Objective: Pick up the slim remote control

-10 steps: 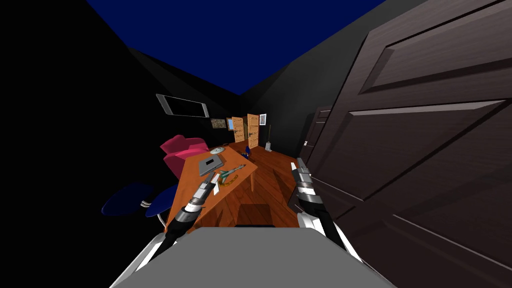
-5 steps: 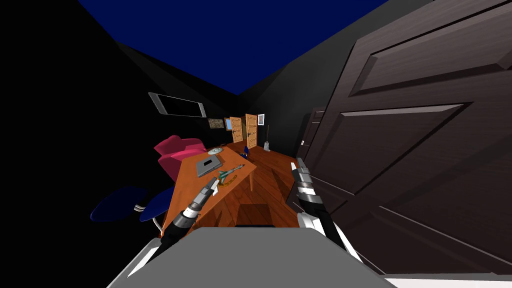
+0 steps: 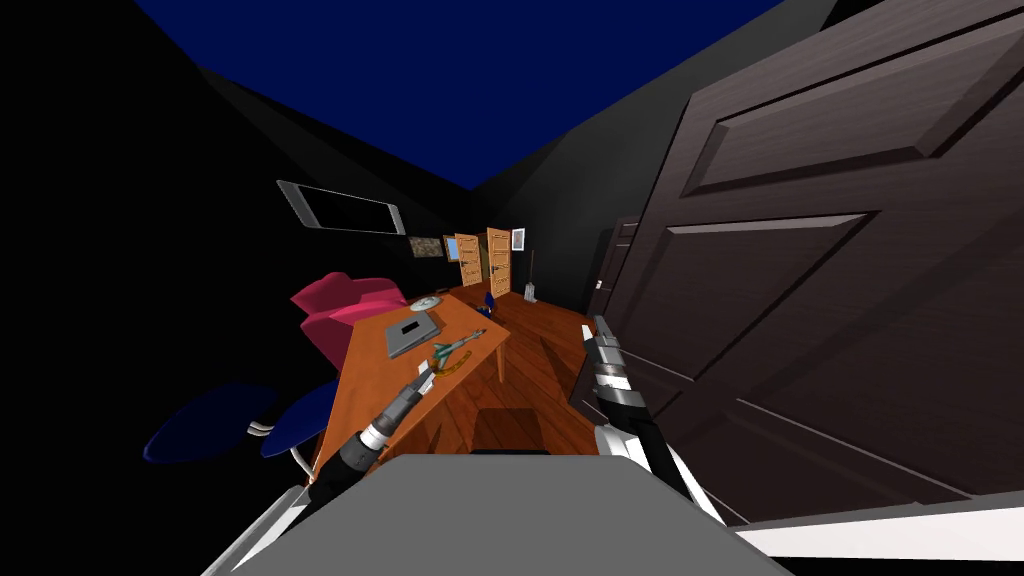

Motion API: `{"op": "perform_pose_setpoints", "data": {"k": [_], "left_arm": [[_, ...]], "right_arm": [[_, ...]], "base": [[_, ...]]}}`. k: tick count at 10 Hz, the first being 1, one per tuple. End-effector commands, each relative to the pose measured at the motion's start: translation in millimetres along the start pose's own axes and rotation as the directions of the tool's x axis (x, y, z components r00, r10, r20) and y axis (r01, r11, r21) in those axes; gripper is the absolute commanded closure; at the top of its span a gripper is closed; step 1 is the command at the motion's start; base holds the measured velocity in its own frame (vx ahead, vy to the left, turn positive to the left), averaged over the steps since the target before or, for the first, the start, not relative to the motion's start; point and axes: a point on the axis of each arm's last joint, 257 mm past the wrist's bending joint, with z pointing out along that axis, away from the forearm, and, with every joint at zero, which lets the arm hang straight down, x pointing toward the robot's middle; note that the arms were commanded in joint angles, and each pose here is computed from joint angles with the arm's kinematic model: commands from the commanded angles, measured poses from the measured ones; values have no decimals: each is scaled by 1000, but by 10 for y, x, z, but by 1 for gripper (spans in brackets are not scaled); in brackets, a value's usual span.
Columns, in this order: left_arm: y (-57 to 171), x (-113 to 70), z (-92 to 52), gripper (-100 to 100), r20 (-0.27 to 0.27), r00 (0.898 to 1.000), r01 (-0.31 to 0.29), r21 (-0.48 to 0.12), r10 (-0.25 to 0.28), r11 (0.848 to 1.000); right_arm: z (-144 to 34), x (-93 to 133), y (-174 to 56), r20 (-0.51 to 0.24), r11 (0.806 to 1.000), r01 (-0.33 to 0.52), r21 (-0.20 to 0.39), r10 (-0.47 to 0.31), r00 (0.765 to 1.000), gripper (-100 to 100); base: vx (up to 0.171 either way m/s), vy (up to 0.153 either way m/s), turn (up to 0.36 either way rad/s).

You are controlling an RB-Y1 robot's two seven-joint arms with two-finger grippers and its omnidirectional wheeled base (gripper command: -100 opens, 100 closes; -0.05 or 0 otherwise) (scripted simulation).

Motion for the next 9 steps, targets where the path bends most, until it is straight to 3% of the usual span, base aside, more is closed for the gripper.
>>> {"op": "perform_pose_setpoints", "data": {"k": [1, 2, 3, 4, 5, 6, 9], "left_arm": [[188, 16, -91, -100, -22, 1000, 6, -49, -7, 999], [341, 57, -175, -100, -70, 998, -6, -86, 0, 996], [429, 64, -231, -100, -67, 998, 2, -108, -9, 994], [548, 97, -303, -100, -117, 993, -13, -137, -3, 990], [661, 105, -385, -100, -112, 994, -4, -167, -15, 986], [766, 128, -458, -100, -158, 987, -18, -194, -13, 981], [1107, 171, -747, -100, -193, 980, -15, -290, -43, 957]], "right_arm": [[0, 0, 0, 0, 1000, 0, 0, 0, 1000, 0], [0, 0, 0, 0, 1000, 0, 0, 0, 1000, 0], [0, 0, 0, 0, 1000, 0, 0, 0, 1000, 0], [0, 0, 0, 0, 1000, 0, 0, 0, 1000, 0], [0, 0, 0, 0, 1000, 0, 0, 0, 1000, 0], [0, 0, 0, 0, 1000, 0, 0, 0, 1000, 0], [0, 0, 0, 0, 1000, 0, 0, 0, 1000, 0]], "base": [[0, 8, -61], [3, 6, -100], [4, 8, -53], [8, 6, -94], [8, 8, -61], [13, 4, -99], [16, 9, -69]]}}
